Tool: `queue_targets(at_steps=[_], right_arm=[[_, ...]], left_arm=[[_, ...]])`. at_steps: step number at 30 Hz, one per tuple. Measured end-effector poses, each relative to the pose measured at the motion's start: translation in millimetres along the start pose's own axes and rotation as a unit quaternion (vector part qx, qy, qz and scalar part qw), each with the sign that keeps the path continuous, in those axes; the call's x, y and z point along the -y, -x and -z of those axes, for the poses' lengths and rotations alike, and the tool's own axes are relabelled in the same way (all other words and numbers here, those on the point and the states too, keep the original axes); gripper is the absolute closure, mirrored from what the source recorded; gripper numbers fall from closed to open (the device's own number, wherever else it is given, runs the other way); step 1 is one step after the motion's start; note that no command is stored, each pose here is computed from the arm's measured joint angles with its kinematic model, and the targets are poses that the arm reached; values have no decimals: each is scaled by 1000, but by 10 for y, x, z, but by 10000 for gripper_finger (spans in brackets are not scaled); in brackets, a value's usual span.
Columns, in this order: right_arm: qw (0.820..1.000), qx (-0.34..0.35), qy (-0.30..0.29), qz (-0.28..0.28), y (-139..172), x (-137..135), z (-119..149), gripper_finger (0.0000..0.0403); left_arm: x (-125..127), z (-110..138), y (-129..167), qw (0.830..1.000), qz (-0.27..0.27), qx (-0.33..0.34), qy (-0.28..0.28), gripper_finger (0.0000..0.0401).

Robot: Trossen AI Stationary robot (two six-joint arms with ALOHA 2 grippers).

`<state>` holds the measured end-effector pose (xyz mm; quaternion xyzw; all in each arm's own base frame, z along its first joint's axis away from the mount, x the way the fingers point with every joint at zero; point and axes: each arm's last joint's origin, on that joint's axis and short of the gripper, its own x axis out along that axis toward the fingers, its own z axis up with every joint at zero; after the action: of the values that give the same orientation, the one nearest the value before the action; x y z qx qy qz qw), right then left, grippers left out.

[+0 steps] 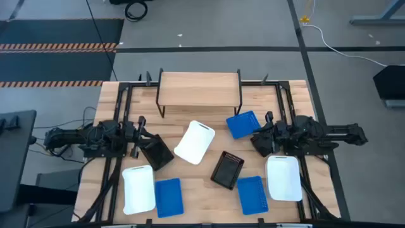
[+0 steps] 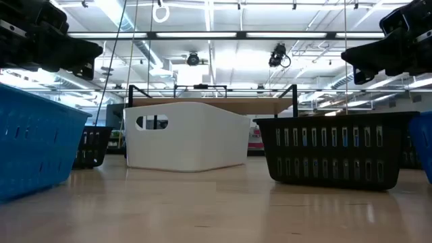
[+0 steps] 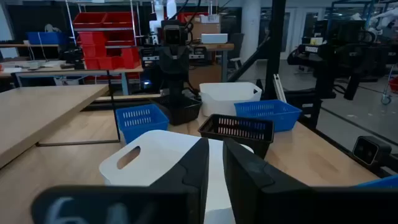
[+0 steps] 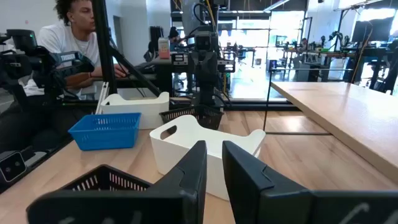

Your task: Stack baskets on shelf by color

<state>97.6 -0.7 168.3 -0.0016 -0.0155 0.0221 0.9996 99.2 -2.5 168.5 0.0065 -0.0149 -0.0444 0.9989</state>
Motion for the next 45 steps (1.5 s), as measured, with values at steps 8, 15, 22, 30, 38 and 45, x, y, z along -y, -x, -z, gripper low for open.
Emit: queue_targets(at_steps=[8,15,22,30,38,45], right_arm=[[1000,0,0,0,0,0,0,343],[1000,0,0,0,0,0,0,343],[1000,0,0,0,0,0,0,343],[1000,0,0,0,0,0,0,343],[1000,0,0,0,0,0,0,343],[1000,0,0,0,0,0,0,343]], left_arm=[[0,0,0,1000,0,0,0,342],[0,0,0,1000,0,0,0,349],[0,0,0,1000,0,0,0,346],[0,1,0,1000,0,0,0,344],[0,-1,0,1000,0,0,0,346],[0,-1,0,1000,0,0,0,343]])
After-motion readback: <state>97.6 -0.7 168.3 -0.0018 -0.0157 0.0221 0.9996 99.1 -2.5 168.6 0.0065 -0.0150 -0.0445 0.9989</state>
